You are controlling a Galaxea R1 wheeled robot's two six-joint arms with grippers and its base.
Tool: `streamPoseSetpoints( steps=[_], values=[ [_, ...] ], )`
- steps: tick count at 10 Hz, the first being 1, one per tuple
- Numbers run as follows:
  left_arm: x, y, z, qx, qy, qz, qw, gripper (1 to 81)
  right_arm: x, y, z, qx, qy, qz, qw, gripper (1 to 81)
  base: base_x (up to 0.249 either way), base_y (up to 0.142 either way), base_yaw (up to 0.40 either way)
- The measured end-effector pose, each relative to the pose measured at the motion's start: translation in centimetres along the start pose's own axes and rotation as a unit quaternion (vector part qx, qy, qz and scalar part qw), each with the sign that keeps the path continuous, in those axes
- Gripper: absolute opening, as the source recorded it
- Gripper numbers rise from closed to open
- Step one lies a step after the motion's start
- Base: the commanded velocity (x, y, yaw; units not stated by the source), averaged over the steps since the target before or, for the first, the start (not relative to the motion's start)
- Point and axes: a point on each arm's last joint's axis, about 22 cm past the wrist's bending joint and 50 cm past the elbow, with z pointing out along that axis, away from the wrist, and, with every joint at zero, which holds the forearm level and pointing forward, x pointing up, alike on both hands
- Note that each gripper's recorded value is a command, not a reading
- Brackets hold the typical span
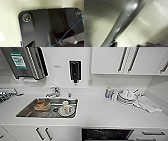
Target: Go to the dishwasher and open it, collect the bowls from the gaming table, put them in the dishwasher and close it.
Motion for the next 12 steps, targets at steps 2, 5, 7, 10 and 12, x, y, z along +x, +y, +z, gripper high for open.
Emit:
streamPoseSetpoints(
  steps=[2,5,7,10,12],
  values=[
    [0.0,0.0,0.0,0.000,0.000,0.000,1.0000,81.1,0.3,-5.1,0.8,0.049,-0.001,-0.008,0.9988,81.1,0.000,0.000,0.000],
    [0.0,0.1,0.0,-0.001,0.000,0.000,1.0000,81.1,-3.7,-0.7,0.9,0.019,-0.026,-0.028,0.9991,81.1,0.000,0.000,0.000],
    [0.0,0.3,0.1,-0.002,0.000,-0.001,1.0000,81.1,-6.4,5.4,0.9,-0.026,-0.036,-0.071,0.9965,81.1,0.000,0.000,0.000],
    [0.2,0.8,0.3,-0.008,0.001,-0.001,1.0000,81.1,-5.6,16.4,-1.5,-0.127,-0.022,-0.146,0.9809,81.1,0.000,0.000,0.000],
    [0.5,1.2,0.4,-0.010,0.003,0.000,0.9999,81.1,-6.6,21.6,-2.3,-0.179,-0.023,-0.188,0.9654,81.1,0.000,0.000,0.000]
  ],
)
